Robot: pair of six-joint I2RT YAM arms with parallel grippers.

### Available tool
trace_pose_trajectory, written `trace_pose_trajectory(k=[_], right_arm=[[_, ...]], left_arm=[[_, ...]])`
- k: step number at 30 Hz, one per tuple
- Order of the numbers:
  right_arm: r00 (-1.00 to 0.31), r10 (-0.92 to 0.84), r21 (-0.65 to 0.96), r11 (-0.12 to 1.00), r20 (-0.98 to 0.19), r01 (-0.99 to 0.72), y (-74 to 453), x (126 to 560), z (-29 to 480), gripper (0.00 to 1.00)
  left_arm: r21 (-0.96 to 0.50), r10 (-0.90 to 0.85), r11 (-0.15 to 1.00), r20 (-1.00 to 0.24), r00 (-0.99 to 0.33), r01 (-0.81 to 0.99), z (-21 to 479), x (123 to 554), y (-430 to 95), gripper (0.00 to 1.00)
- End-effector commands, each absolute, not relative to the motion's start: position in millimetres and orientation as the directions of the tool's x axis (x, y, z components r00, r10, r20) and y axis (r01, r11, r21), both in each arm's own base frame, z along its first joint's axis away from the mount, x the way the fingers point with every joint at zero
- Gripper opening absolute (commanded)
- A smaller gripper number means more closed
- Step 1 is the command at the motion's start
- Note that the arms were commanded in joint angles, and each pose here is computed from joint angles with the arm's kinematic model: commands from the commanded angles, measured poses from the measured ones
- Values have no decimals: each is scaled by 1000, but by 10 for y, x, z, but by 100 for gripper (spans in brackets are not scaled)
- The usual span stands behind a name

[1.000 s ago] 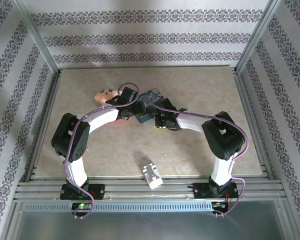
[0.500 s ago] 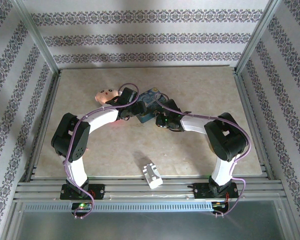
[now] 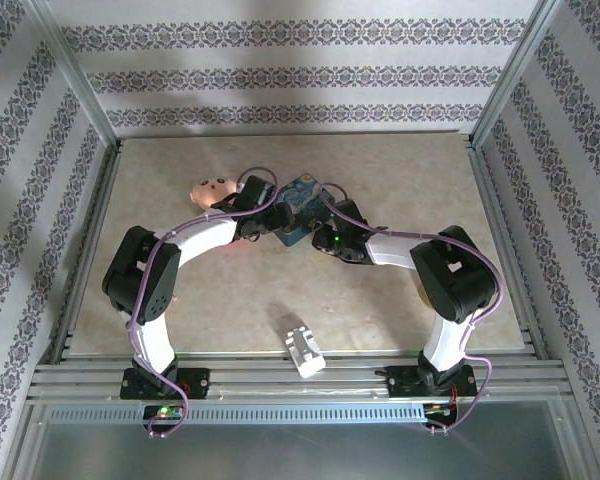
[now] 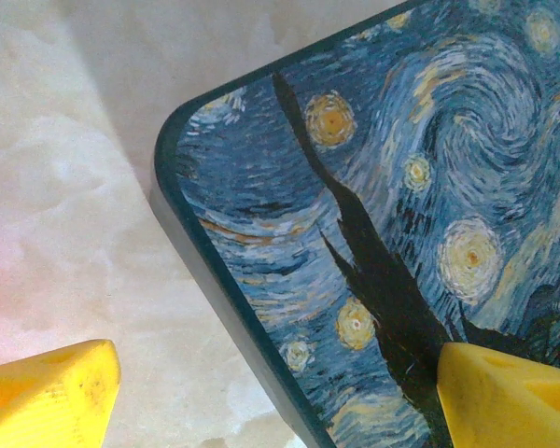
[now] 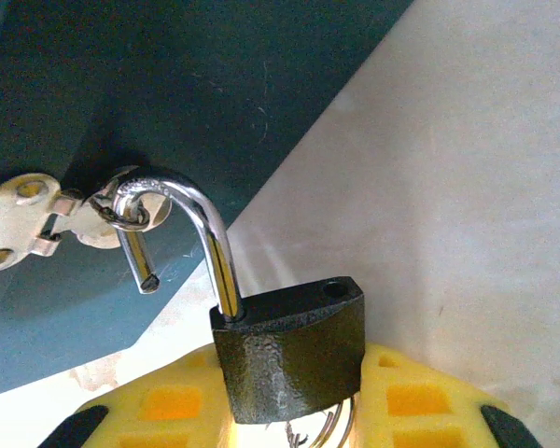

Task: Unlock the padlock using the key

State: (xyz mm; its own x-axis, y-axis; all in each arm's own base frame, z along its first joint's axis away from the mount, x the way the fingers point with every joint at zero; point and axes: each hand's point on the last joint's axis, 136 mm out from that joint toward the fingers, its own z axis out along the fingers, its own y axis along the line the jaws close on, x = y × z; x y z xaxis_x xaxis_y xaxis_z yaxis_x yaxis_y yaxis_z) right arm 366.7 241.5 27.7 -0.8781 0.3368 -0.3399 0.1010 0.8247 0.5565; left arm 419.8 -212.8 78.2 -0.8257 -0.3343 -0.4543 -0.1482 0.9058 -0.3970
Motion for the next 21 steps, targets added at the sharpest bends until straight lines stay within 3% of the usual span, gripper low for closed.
trace_pose_trajectory(k=[1,21], right_arm=[[-890,348,629,772,-295,93,2593,3646,204,0],[-872,410,680,722,-269,130,2603,3725,213,0]], left_arm=[[-321,-330,923,-383,-863,-210,513,4000,-1913,87],[-324,-326,923,-372,-869,-208,472,3968,-1921,87]])
